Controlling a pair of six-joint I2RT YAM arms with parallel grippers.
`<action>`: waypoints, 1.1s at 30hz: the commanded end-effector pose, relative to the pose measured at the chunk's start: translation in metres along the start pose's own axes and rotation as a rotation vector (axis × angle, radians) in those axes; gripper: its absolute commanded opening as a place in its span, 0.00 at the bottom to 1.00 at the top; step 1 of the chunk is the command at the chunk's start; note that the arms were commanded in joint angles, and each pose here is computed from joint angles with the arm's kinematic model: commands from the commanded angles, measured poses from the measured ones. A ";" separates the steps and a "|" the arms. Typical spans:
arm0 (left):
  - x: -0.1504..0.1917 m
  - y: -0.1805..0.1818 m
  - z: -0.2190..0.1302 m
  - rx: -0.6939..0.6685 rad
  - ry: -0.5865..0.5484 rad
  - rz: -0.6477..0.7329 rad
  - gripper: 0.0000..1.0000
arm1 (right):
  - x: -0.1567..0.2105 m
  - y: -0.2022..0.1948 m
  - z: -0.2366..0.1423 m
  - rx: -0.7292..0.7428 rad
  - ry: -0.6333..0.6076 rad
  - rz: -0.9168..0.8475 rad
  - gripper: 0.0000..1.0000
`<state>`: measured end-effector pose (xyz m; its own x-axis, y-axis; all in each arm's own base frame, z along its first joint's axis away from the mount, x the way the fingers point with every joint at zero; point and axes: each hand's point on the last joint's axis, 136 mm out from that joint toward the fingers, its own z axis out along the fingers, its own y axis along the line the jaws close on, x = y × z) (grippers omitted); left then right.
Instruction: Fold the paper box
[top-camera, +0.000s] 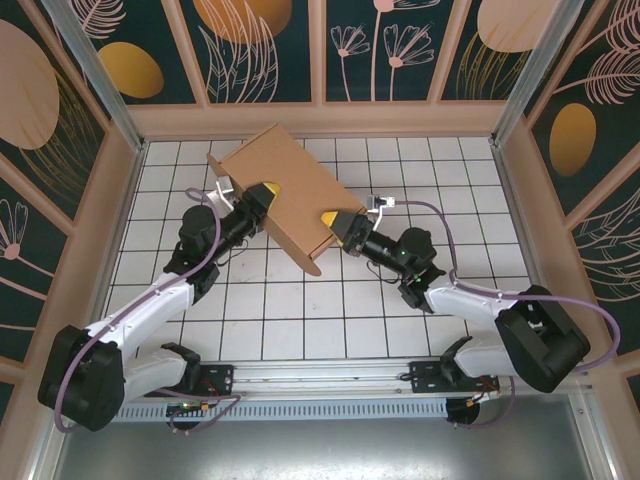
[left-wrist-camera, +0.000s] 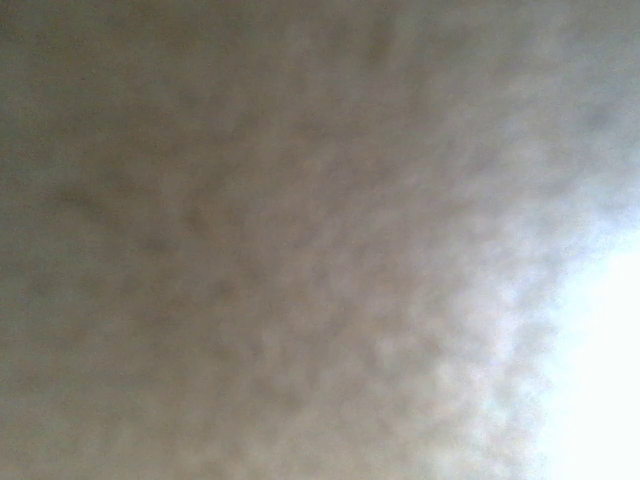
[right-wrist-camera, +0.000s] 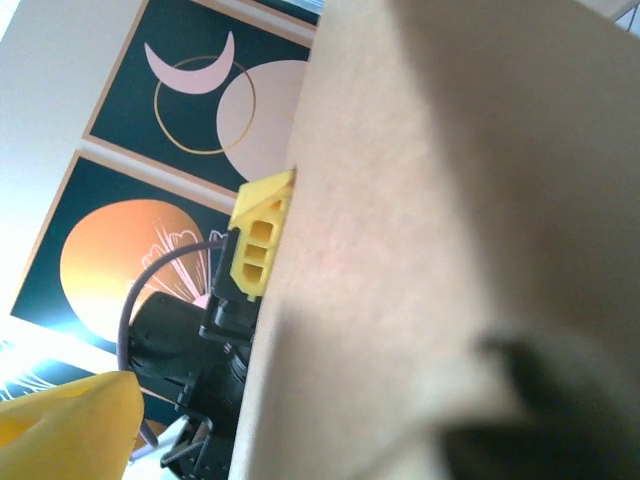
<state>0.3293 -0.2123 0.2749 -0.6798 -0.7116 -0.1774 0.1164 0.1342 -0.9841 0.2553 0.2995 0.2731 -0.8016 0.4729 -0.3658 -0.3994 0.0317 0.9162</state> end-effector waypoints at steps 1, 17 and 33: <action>-0.003 -0.005 -0.004 0.018 -0.032 0.002 0.43 | -0.021 0.017 0.002 -0.012 -0.104 -0.032 0.99; -0.022 -0.015 -0.009 -0.008 -0.132 -0.005 0.41 | -0.031 0.013 -0.075 0.122 -0.183 -0.400 0.36; -0.008 -0.010 0.000 0.001 -0.048 -0.042 0.40 | 0.002 0.011 -0.024 0.116 0.068 -0.627 0.00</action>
<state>0.3347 -0.1995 0.2703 -0.6198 -0.7697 -0.1528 0.0600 0.1476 -0.9872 0.2379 0.2728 0.2526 -0.5263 0.2675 -0.8071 -0.6979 0.4064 0.5897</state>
